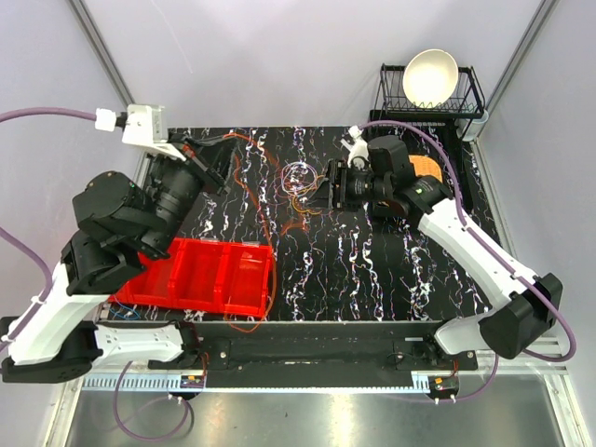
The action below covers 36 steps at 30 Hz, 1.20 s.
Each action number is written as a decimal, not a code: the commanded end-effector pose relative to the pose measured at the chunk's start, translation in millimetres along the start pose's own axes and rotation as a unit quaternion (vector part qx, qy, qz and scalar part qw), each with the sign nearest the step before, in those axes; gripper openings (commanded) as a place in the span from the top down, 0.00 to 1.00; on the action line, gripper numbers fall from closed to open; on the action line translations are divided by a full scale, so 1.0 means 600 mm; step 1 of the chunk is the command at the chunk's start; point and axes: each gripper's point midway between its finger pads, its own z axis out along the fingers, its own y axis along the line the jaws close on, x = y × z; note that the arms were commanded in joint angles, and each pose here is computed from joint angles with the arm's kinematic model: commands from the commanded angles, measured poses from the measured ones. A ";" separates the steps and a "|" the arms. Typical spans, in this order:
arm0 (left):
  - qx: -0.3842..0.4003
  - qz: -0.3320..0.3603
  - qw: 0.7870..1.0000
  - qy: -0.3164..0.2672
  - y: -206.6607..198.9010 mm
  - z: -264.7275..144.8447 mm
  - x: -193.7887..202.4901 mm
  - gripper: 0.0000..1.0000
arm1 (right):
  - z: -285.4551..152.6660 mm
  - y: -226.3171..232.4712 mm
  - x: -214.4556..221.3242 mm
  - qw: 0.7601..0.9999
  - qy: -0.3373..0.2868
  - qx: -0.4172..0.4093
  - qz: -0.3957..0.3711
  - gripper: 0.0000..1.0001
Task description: Untangle the cables
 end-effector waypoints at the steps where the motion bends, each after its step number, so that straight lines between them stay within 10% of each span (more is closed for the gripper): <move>1: -0.073 -0.013 0.995 -0.064 0.066 -0.035 -0.068 1.00 | -0.017 0.030 -0.012 0.999 -0.024 -0.027 -0.023 0.32; 36: -0.230 0.046 0.970 -0.067 0.228 -0.137 -0.042 1.00 | -0.017 -0.026 0.036 1.000 -0.008 0.024 0.004 0.30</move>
